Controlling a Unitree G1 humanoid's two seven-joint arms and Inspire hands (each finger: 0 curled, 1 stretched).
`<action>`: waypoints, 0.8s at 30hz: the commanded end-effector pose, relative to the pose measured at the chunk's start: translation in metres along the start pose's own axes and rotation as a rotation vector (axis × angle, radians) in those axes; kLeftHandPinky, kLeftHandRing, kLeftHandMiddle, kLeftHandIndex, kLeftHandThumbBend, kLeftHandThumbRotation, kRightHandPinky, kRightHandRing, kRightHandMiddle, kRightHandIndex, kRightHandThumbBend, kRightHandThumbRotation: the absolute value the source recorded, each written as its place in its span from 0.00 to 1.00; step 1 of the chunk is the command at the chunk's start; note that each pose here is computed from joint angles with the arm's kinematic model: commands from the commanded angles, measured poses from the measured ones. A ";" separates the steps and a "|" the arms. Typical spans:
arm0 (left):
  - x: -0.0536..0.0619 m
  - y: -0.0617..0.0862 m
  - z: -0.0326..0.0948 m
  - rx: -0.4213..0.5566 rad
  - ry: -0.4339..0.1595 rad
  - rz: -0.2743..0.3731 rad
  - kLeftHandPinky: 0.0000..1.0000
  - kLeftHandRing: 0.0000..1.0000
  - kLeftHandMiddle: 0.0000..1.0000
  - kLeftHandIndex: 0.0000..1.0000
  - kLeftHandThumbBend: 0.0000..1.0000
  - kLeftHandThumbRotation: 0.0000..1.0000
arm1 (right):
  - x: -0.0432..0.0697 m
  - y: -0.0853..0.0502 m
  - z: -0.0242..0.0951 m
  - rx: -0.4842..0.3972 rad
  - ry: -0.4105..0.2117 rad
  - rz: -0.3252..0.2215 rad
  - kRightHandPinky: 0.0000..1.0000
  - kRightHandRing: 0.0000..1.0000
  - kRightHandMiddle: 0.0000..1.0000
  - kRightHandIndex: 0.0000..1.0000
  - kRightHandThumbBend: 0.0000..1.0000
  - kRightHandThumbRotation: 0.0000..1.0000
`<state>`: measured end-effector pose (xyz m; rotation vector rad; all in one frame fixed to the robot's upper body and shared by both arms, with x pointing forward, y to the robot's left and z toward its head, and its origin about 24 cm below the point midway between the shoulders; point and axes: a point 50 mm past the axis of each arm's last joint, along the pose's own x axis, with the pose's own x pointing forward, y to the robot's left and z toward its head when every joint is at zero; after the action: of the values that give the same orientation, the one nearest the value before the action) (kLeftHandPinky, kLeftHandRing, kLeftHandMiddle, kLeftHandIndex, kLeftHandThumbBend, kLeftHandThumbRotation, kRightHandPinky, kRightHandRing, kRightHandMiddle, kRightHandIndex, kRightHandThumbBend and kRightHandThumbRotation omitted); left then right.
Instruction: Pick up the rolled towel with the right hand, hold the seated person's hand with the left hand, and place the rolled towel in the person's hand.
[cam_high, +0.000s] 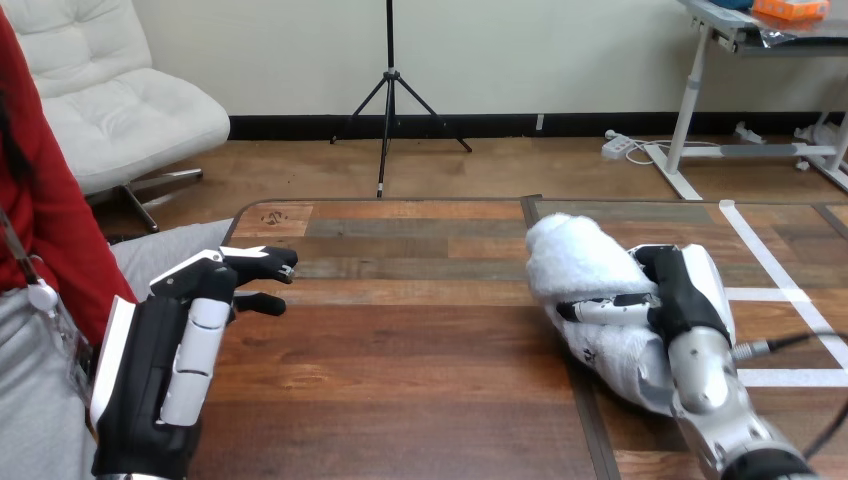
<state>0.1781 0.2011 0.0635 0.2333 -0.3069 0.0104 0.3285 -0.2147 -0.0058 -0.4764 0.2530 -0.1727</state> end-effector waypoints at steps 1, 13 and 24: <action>0.010 0.010 0.011 0.128 -0.075 0.020 0.60 0.71 0.68 0.58 0.65 1.00 | 0.003 -0.006 0.035 0.172 -0.197 -0.032 0.36 0.40 0.44 0.45 0.82 0.00; 0.010 0.017 0.007 0.195 -0.010 0.024 0.73 0.77 0.74 0.67 0.72 0.79 | -0.010 -0.019 0.037 0.402 -0.366 0.007 0.35 0.38 0.42 0.44 0.81 0.00; 0.012 0.025 0.005 0.279 -0.003 0.001 0.74 0.80 0.78 0.73 0.77 0.72 | -0.020 -0.029 0.037 0.532 -0.468 0.046 0.30 0.35 0.41 0.44 0.80 0.00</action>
<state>0.1782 0.2214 0.0631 0.4495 -0.2313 0.0608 0.3026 -0.2211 0.0032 -0.0418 -0.0221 -0.0815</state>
